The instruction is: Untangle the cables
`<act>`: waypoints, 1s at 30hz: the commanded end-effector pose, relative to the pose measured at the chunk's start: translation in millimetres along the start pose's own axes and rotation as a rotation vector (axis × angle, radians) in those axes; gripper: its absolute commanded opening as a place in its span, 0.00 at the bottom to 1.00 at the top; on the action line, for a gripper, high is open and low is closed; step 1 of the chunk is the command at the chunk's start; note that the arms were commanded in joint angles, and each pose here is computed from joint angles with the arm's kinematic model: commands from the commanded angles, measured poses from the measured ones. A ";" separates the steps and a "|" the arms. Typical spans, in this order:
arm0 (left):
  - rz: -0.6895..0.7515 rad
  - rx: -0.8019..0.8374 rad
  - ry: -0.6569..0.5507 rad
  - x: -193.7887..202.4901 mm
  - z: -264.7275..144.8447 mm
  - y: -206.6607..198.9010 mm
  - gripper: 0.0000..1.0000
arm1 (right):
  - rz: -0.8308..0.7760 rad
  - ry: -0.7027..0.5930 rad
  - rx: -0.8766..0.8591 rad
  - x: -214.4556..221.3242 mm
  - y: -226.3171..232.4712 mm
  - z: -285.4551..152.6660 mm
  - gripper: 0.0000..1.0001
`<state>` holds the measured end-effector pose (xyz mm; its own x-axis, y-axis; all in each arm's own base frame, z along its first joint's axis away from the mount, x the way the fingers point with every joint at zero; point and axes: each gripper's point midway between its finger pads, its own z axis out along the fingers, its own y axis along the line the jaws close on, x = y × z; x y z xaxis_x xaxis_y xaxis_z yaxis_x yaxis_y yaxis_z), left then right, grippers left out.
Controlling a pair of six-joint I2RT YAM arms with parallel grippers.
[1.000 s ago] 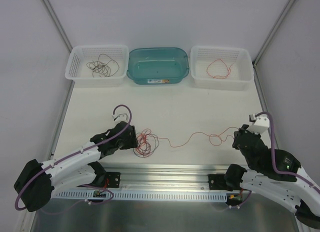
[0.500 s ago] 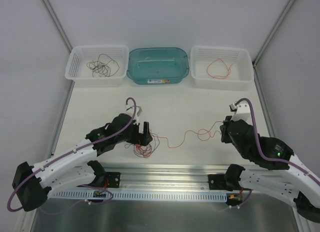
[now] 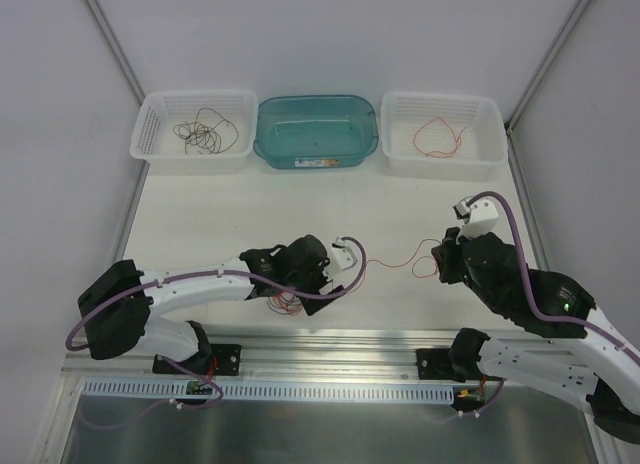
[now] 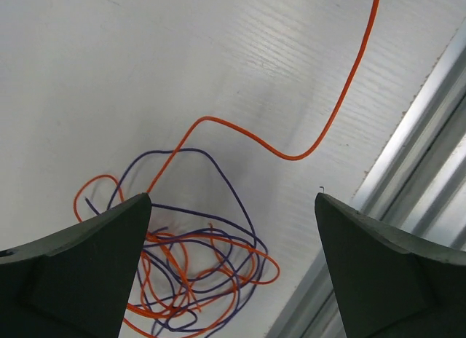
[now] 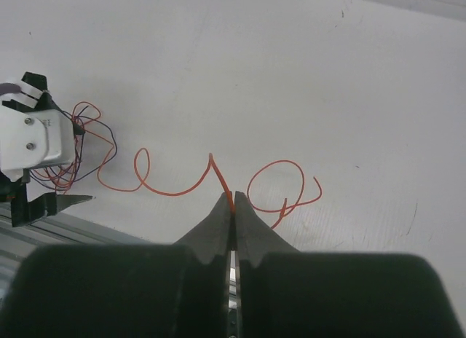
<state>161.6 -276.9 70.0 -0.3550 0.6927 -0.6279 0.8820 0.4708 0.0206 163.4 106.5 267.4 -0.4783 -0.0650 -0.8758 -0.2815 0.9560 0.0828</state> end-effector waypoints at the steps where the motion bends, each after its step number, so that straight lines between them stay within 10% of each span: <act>1: 0.202 -0.078 -0.086 -37.0 1.6 18.1 0.96 | 0.012 -0.037 -0.049 -12.4 4.8 -8.6 0.01; 13: 0.397 -0.052 -0.122 -53.4 35.6 16.0 0.89 | 0.029 -0.043 -0.071 -9.3 5.4 -11.0 0.01; 16: 0.396 -0.038 -0.114 -53.5 44.0 13.8 0.76 | 0.024 -0.042 -0.062 -8.5 4.3 -9.6 0.01; 18: 0.378 -0.035 -0.115 -54.5 45.1 12.8 0.23 | 0.021 -0.037 -0.051 -6.6 3.2 -7.7 0.01; 20: 0.354 -0.043 -0.140 -62.6 39.4 13.0 0.04 | 0.016 -0.034 -0.041 -4.7 2.3 -5.5 0.01; 30: 0.152 -0.113 -0.362 -115.7 -30.9 18.1 0.00 | 0.013 0.029 0.057 25.2 2.6 32.4 0.06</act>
<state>204.9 -319.7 102.5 -0.0585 0.6871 -0.7242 0.9058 0.3414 0.2508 165.6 111.7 235.4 -0.5084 -0.0962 -0.8557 -0.2792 0.9585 0.0582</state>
